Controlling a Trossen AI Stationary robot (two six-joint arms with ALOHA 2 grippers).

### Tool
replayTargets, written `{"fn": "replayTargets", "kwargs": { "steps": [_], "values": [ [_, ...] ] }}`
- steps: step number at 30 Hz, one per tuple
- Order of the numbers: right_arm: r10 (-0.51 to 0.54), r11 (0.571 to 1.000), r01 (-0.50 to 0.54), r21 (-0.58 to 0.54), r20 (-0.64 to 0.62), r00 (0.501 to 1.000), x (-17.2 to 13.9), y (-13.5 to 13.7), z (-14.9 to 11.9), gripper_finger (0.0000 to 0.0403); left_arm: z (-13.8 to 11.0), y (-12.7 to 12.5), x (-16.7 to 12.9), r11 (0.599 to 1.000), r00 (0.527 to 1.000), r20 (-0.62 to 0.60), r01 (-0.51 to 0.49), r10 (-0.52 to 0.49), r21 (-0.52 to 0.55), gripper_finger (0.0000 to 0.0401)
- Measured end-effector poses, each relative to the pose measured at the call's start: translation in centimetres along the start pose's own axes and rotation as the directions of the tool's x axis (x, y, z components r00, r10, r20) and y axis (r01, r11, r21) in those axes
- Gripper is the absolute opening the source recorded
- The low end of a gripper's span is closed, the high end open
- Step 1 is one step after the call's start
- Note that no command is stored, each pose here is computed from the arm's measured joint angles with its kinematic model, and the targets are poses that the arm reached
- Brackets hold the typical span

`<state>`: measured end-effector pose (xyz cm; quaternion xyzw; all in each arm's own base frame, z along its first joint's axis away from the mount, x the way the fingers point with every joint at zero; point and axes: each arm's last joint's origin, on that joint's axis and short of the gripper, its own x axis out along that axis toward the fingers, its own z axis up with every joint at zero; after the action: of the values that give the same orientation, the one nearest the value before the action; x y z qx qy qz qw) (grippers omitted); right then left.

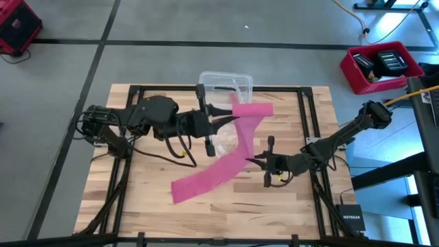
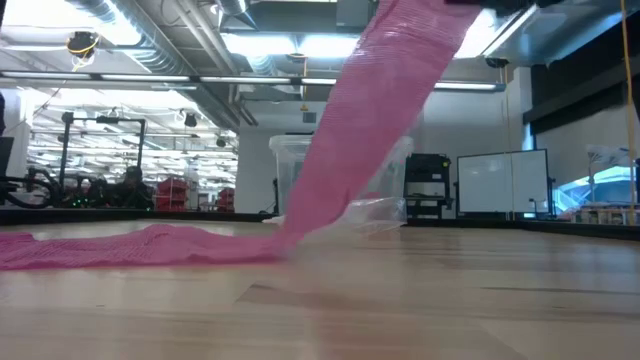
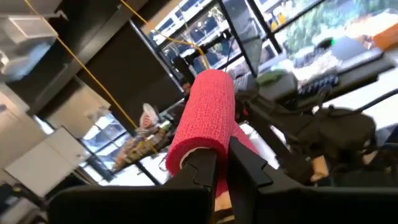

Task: Roll bandage
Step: Roll the pink bandage

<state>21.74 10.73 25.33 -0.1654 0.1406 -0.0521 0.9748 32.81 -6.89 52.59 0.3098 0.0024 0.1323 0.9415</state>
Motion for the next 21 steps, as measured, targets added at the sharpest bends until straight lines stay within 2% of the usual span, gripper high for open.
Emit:
{"fn": "replayTargets", "kwargs": {
  "steps": [4, 11, 15, 17, 19, 21],
  "values": [
    [0.01, 0.998, -0.012, -0.054, -0.041, 0.999, 0.5, -0.6, -0.5, 0.0001, -0.2, 0.0, -0.1, 0.995, 1.0, -0.017, 0.012, -0.011, 0.095, 0.0013],
    [0.028, 0.996, -0.03, -0.081, -0.032, 0.999, 0.6, -1.1, 0.8, 0.0001, -0.2, -0.1, 0.0, 0.969, 1.0, -0.022, 0.02, -0.015, 0.247, 0.0013],
    [0.062, 0.994, -0.062, -0.087, -0.006, 0.998, 0.4, -1.4, 2.3, 0.0004, 0.0, -0.1, 0.0, 0.924, 1.0, -0.006, 0.007, -0.005, 0.381, 0.0013],
    [0.065, 0.995, -0.065, -0.071, 0.004, 0.998, 0.4, -1.5, 2.9, 0.0011, 0.5, 0.2, 0.0, 0.894, 0.999, 0.041, -0.042, 0.027, 0.447, 0.0013],
    [0.038, 0.999, -0.037, -0.03, 0.013, 0.999, 0.3, -1.7, 3.3, 0.0021, 0.8, 0.5, -0.1, 0.89, 0.996, 0.071, -0.078, 0.052, 0.45, 0.0013],
    [-0.007, 1.0, 0.007, -0.024, -0.004, 1.0, 0.3, -1.8, 3.2, 0.0032, 0.9, 0.6, -0.4, 0.914, 0.997, 0.066, -0.071, 0.049, 0.398, 0.0013]
  ]
}}
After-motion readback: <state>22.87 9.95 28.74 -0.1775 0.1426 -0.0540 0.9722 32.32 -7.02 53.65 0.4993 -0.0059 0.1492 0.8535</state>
